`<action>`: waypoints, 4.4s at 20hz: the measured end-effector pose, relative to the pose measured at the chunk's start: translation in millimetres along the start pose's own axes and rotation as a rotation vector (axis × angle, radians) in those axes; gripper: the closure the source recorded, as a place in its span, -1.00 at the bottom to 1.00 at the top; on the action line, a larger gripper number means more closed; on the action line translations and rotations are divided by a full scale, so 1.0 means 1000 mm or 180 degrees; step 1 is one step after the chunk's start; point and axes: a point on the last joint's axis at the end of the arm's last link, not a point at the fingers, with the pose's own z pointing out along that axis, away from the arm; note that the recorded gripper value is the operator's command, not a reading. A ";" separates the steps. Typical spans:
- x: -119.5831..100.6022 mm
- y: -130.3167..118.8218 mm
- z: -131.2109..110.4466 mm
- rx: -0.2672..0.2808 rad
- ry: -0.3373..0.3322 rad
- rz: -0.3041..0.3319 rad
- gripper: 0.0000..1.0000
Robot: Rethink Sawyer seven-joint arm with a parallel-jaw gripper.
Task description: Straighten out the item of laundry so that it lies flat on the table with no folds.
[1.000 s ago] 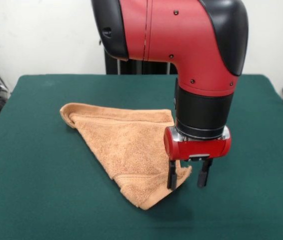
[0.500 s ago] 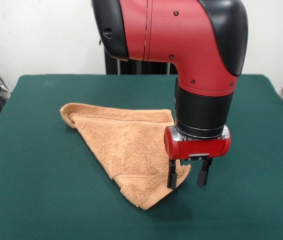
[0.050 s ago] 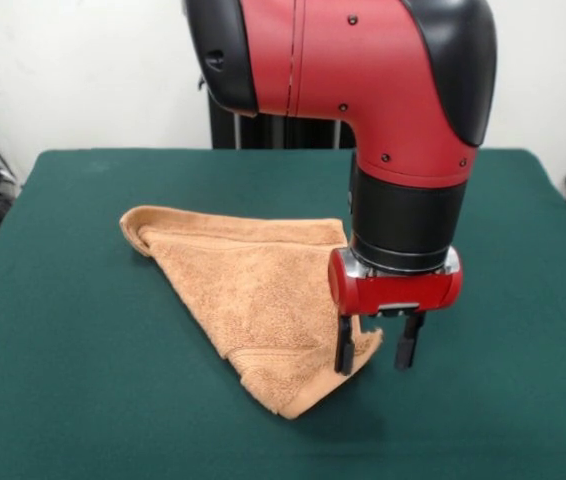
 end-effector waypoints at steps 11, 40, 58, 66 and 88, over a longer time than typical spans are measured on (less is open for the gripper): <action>0.000 -0.001 -0.001 0.0001 0.0001 0.0003 1.00; 0.003 -0.001 0.000 0.0002 0.0017 -0.0001 1.00; 0.003 -0.002 0.000 0.0004 0.0018 -0.0004 1.00; 0.003 -0.002 0.000 0.0004 0.0018 -0.0004 1.00; 0.006 0.000 0.001 0.0002 0.0012 -0.0009 -1.00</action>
